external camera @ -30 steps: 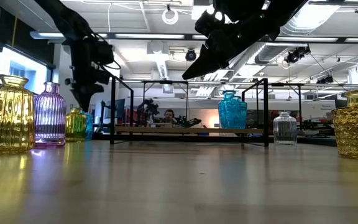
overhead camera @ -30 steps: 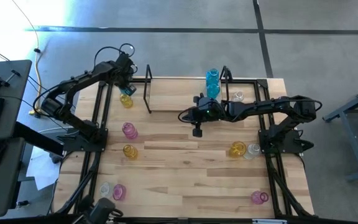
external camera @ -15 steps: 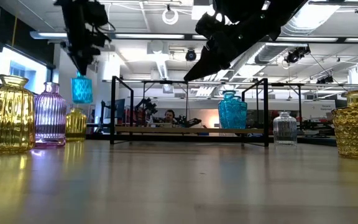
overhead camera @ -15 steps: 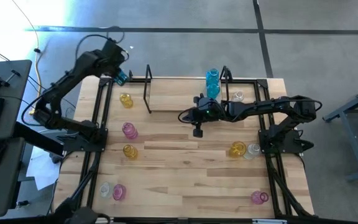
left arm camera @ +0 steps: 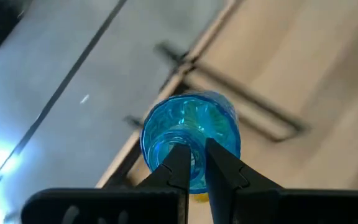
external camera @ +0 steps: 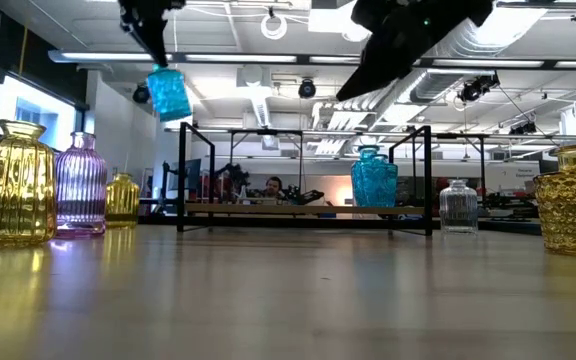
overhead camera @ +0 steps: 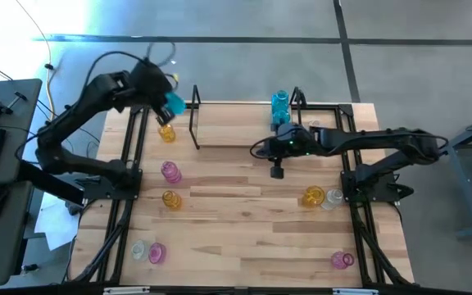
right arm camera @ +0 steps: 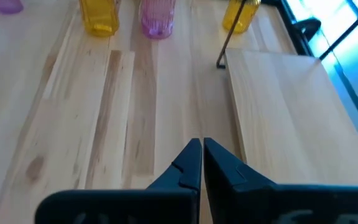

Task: Sort vases onto shelf
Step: Put the blue vase on the shelf aligned with the other blue vases

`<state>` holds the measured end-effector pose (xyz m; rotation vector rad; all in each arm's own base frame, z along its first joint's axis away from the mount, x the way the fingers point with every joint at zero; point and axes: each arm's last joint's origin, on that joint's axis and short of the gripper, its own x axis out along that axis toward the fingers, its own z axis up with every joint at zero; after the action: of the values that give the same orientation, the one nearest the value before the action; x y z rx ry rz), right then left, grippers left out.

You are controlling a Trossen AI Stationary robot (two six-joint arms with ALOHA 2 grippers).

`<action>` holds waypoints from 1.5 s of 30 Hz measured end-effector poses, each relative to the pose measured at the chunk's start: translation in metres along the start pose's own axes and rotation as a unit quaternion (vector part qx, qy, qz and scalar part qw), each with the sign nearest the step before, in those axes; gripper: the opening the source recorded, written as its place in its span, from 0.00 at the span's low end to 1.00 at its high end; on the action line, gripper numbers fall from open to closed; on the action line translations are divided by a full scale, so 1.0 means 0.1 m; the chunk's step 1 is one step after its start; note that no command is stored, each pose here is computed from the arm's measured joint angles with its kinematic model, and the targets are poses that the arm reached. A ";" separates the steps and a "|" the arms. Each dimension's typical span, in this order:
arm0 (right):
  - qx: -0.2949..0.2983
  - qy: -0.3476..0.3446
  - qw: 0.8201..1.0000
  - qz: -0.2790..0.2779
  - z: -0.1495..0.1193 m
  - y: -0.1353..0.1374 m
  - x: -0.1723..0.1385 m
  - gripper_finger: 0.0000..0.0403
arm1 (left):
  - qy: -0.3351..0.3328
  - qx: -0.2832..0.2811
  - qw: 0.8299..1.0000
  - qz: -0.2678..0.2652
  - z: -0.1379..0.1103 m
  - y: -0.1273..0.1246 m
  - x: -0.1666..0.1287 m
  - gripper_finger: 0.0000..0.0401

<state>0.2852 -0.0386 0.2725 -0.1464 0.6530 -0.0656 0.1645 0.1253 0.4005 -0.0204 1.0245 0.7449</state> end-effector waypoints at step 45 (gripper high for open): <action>0.077 -0.088 0.993 -0.022 -0.65 0.44 -0.34 0.00 | -0.012 0.212 0.944 -0.251 0.61 -2.66 1.61 0.04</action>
<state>0.2190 0.0008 0.2347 -0.0161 0.4675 -0.1434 0.4109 0.0335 0.2239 0.0953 1.0804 0.0527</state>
